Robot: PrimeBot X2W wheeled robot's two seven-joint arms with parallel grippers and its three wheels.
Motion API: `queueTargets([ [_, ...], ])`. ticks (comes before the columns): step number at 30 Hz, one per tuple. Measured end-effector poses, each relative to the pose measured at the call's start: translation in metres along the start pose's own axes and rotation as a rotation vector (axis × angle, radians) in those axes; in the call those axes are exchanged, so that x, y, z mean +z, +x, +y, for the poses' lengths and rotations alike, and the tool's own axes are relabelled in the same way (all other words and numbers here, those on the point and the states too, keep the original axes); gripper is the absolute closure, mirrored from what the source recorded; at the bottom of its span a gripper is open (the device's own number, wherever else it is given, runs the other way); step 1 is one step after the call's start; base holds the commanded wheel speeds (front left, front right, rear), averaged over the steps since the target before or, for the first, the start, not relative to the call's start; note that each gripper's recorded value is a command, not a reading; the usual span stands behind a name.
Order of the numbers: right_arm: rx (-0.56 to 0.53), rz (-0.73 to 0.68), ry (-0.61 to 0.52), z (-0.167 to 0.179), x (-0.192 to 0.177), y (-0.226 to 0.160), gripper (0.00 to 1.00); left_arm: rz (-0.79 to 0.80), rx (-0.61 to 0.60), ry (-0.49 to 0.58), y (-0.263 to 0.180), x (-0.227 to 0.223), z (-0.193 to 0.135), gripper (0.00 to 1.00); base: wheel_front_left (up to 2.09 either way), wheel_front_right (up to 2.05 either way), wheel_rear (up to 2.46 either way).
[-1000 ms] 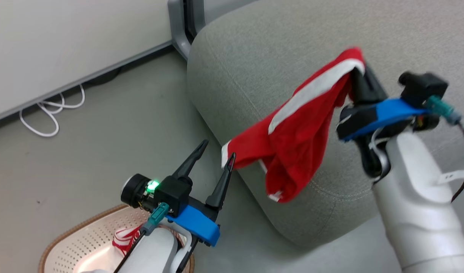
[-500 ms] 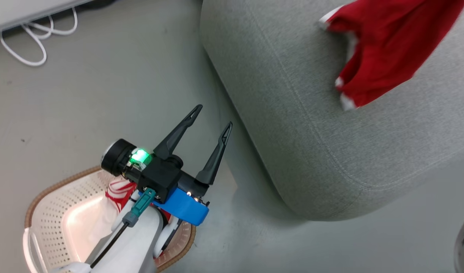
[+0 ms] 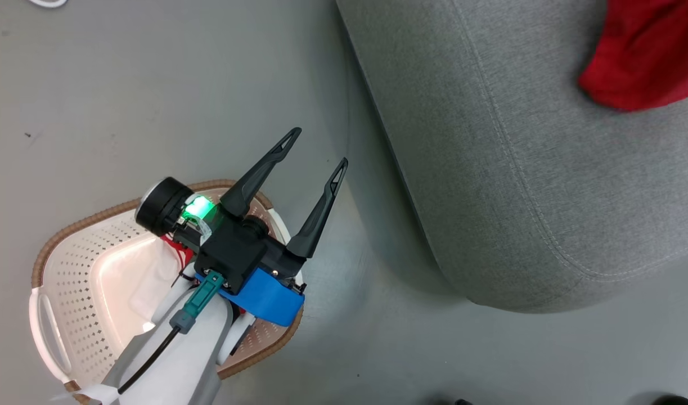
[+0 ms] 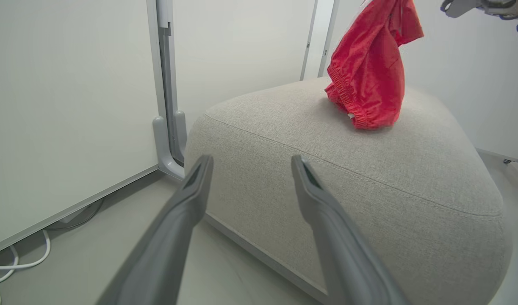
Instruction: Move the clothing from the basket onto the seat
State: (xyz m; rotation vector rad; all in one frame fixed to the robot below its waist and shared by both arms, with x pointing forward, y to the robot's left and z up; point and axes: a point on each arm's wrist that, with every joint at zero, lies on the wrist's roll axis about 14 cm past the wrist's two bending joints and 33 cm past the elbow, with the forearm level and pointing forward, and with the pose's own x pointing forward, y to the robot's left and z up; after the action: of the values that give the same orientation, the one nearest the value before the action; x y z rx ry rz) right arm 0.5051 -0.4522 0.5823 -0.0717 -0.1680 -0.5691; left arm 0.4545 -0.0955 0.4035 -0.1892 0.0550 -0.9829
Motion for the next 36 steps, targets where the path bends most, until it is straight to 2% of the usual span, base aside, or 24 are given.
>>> queueTargets([
  [8,-0.105,0.250,-0.031,-0.030,-0.098,-0.037,1.00,0.029,-0.001,-0.005,-0.004,-0.013,0.005,0.00,0.00,0.00,0.00],
  [17,-0.118,0.351,-0.060,-0.035,-0.133,-0.057,1.00,0.031,0.011,-0.011,-0.004,-0.012,0.008,0.00,0.00,0.00,0.00],
  [18,-0.119,0.357,-0.057,-0.034,-0.134,-0.058,0.93,0.031,0.013,-0.011,-0.005,-0.012,0.008,0.00,0.00,0.00,0.00],
  [20,-0.116,0.359,-0.052,-0.032,-0.135,-0.059,0.52,0.032,0.016,-0.010,-0.005,-0.011,0.008,0.00,0.00,0.00,0.00],
  [21,-0.113,0.362,-0.049,-0.030,-0.135,-0.059,0.23,0.031,0.017,-0.010,-0.005,-0.010,0.008,0.00,0.00,0.00,0.00],
  [22,-0.105,0.368,-0.056,-0.029,-0.136,-0.060,0.00,0.028,0.018,-0.013,-0.005,-0.009,0.007,0.00,0.00,0.00,0.00],
  [36,-0.063,0.362,-0.049,-0.025,-0.123,-0.075,0.00,0.026,0.082,-0.029,-0.015,0.012,0.002,0.00,0.00,0.00,0.00],
])
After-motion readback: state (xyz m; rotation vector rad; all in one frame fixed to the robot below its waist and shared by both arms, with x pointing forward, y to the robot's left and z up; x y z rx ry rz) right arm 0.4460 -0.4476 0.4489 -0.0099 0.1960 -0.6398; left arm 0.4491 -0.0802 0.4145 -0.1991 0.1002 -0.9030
